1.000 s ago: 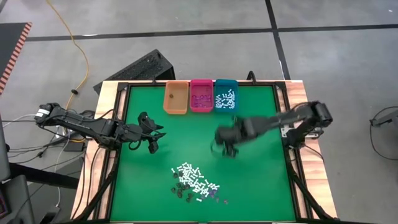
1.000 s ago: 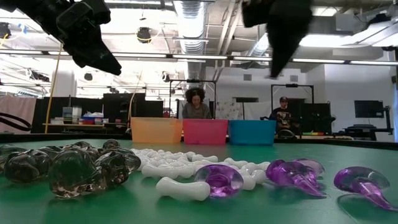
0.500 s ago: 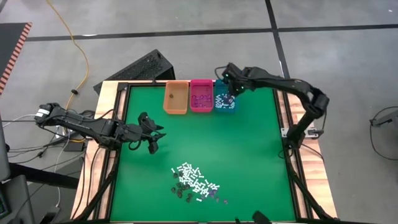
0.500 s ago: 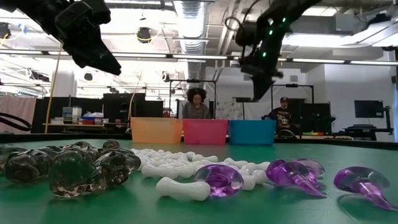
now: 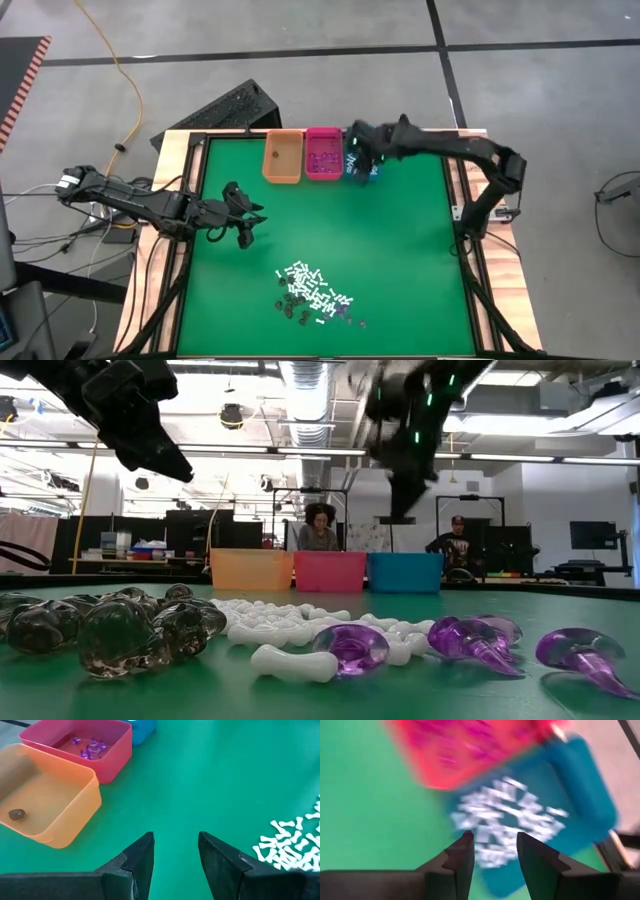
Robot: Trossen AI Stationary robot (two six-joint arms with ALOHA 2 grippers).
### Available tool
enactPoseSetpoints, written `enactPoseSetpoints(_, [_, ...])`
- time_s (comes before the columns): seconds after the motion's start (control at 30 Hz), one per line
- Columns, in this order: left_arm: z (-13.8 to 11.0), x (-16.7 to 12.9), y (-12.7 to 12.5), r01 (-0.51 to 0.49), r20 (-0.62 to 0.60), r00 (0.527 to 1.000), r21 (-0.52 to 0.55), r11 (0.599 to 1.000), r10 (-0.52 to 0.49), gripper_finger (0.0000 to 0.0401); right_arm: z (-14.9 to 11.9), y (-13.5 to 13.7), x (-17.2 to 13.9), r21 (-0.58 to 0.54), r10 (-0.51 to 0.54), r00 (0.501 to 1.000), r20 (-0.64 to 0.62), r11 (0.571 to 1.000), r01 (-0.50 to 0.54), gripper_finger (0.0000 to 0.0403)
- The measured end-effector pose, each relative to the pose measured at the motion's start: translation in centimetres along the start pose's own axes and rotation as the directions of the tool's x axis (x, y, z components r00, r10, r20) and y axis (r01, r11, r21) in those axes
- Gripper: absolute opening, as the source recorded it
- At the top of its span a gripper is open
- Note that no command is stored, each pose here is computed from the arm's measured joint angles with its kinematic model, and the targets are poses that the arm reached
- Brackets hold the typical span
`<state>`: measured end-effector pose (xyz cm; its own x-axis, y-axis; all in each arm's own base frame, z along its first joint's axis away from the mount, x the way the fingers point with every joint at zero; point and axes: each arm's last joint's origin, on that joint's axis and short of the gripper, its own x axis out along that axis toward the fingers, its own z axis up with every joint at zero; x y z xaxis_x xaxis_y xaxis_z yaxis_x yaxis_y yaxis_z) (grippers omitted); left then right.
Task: Sort Halloween decoration
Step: Put the white bone toy into the blue bin
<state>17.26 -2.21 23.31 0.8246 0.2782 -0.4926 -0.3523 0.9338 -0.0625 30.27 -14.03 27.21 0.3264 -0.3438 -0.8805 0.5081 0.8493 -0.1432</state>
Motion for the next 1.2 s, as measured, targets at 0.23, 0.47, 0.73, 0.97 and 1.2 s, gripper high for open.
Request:
enactPoseSetpoints(0.23, [0.0, 0.0, 0.0, 0.003, 0.0, 1.0, 0.004, 1.0, -0.003, 0.0144, -2.2, 11.5, -4.2, -0.147, 0.242, 0.969, 0.048, 0.961, -0.233, 0.0168])
enactPoseSetpoints(0.47, [0.0, 0.0, 0.0, 0.003, 0.001, 1.0, 0.0, 1.0, -0.003, 0.0144, -6.3, 22.0, -4.7, -0.2, 0.251, 0.958, 0.14, 0.955, -0.22, 0.0163])
enactPoseSetpoints(0.73, [0.0, 0.0, -0.1, 0.015, -0.001, 1.0, -0.014, 1.0, -0.015, 0.0144, -9.1, 28.0, -2.9, -0.172, 0.364, 0.922, 0.134, 0.924, -0.34, 0.0163])
enactPoseSetpoints(0.97, [0.0, 0.0, -0.1, 0.02, -0.003, 1.0, -0.015, 1.0, -0.02, 0.0144, -11.3, 31.3, -1.3, -0.221, 0.387, 0.922, -0.019, 0.898, -0.381, 0.0163])
enactPoseSetpoints(1.2, [0.0, 0.0, -0.1, 0.02, -0.003, 1.0, -0.034, 0.999, -0.021, 0.0144, -10.8, 31.7, -1.7, -0.195, 0.377, 0.926, -0.008, 0.908, -0.372, 0.0163])
